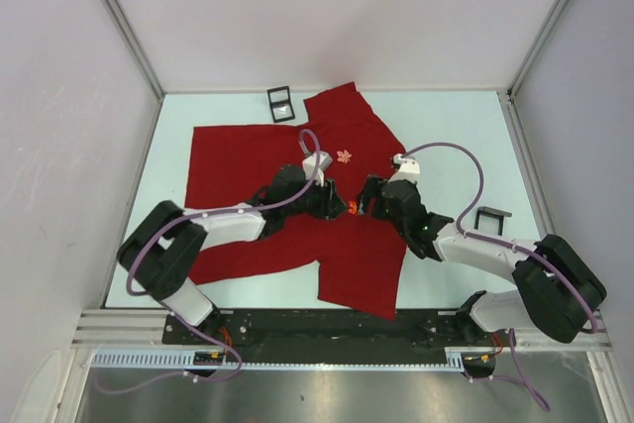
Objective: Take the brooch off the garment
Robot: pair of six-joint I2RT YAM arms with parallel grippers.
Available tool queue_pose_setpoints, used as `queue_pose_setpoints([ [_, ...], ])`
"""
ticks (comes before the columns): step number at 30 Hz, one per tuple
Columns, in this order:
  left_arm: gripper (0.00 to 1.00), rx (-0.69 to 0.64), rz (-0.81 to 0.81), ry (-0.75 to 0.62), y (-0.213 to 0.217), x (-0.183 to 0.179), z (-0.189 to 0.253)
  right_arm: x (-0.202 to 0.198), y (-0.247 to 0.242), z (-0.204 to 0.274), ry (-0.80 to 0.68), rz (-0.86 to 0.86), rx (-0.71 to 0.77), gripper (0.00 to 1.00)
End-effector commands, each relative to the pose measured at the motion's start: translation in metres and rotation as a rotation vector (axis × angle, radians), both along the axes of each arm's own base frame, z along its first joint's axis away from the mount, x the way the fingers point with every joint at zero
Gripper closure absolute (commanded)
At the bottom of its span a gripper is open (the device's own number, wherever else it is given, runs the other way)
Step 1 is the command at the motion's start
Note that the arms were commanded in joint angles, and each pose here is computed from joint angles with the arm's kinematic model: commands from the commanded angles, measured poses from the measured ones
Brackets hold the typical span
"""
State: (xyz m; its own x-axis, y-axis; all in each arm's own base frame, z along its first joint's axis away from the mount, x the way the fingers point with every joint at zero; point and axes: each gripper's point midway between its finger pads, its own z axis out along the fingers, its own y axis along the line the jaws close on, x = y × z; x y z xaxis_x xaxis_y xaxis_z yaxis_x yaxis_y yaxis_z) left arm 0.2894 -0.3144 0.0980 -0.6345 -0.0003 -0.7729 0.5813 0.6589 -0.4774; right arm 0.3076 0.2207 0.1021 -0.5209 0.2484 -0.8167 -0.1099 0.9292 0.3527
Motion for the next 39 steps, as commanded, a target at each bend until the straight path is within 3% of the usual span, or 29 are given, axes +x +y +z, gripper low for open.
queue_pose_setpoints([
  [1,0.58,-0.035,-0.031,-0.061,-0.031,0.017,0.013,0.014,0.011,0.02,-0.064,-0.043,0.131,0.21],
  [4,0.66,-0.004,-0.021,-0.032,-0.036,0.027,0.0,0.018,0.01,0.014,-0.042,-0.048,0.153,0.26],
  [10,0.69,0.002,-0.019,-0.013,-0.044,0.035,-0.007,0.022,0.006,0.002,0.006,-0.063,0.188,0.4],
  [24,0.84,0.052,0.008,0.071,-0.048,0.043,-0.038,0.028,0.003,-0.023,0.102,-0.077,0.242,0.48],
  [33,0.87,0.075,0.036,0.095,-0.049,0.05,-0.054,0.029,0.009,-0.035,0.128,-0.063,0.245,0.56],
  [39,0.89,0.095,0.058,0.108,-0.045,0.052,-0.06,0.031,0.01,-0.04,0.142,-0.064,0.247,0.57],
])
